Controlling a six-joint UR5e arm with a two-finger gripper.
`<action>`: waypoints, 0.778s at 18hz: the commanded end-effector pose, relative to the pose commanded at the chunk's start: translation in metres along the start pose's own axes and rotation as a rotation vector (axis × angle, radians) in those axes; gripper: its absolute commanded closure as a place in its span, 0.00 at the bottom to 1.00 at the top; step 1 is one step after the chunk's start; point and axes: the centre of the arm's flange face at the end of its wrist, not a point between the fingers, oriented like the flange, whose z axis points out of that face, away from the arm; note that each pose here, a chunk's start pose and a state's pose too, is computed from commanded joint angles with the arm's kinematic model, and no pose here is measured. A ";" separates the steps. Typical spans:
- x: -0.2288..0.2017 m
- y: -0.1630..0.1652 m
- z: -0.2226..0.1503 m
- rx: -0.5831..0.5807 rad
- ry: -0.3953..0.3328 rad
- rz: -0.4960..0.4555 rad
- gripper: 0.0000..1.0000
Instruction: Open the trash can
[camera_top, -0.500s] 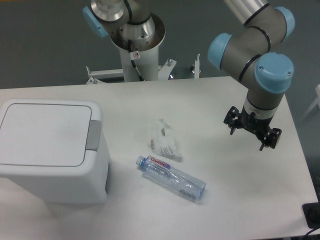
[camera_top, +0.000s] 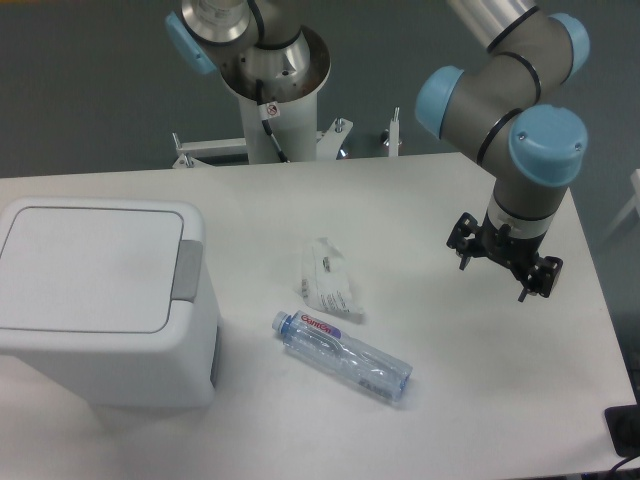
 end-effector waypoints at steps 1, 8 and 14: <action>0.001 -0.002 0.001 0.001 0.002 -0.026 0.00; 0.012 -0.030 -0.008 0.138 0.041 -0.268 0.00; 0.018 -0.056 -0.016 0.190 0.048 -0.375 0.00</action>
